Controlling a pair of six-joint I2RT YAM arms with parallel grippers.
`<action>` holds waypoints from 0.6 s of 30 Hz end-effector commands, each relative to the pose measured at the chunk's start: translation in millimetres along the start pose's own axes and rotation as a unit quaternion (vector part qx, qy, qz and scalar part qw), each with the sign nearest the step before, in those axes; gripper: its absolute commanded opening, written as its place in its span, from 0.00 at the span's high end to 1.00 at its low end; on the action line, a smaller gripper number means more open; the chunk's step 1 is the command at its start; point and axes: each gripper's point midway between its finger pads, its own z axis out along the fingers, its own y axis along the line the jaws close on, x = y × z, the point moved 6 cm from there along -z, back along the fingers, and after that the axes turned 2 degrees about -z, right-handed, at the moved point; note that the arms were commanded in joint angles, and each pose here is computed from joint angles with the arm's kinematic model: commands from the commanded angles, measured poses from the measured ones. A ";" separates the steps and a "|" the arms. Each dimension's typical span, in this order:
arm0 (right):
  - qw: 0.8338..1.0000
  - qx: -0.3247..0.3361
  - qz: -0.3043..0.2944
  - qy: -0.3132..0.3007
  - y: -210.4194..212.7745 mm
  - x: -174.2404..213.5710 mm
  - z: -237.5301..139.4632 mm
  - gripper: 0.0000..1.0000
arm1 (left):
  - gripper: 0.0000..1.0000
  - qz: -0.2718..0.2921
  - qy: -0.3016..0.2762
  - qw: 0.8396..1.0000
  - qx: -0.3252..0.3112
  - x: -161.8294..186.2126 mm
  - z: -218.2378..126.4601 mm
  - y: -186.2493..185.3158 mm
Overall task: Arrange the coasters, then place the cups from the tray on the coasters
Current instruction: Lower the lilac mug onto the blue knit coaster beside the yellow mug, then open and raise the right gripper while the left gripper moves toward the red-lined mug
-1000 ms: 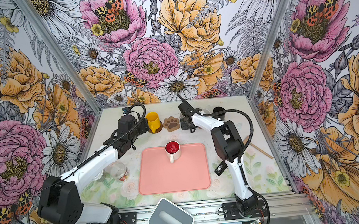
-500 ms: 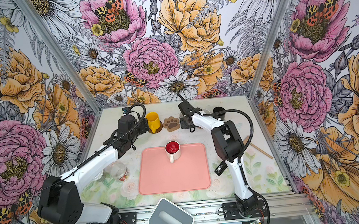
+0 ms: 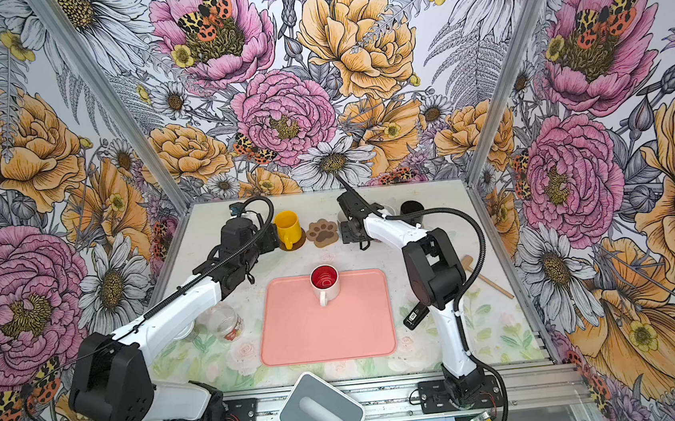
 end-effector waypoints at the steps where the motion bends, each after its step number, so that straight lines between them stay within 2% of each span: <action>1: 0.999 -0.003 0.005 -0.042 4.1 -11.0 -35.0 0.41 | 0.20 -0.012 -0.014 1.000 0.007 -6.6 -7.5 2.7; 7: 0.997 -0.005 0.004 -0.076 6.0 -11.7 -75.1 0.40 | 0.20 -0.013 -0.017 1.000 0.007 -8.3 -12.4 3.8; 13: 0.989 -0.009 0.009 -0.144 11.9 -19.9 -137.1 0.38 | 0.20 -0.012 -0.011 1.000 0.011 -8.7 -16.3 2.8; 18: 0.977 0.008 0.029 -0.213 12.1 -22.9 -188.7 0.36 | 0.20 0.002 0.007 1.000 0.017 -6.4 -18.4 -2.5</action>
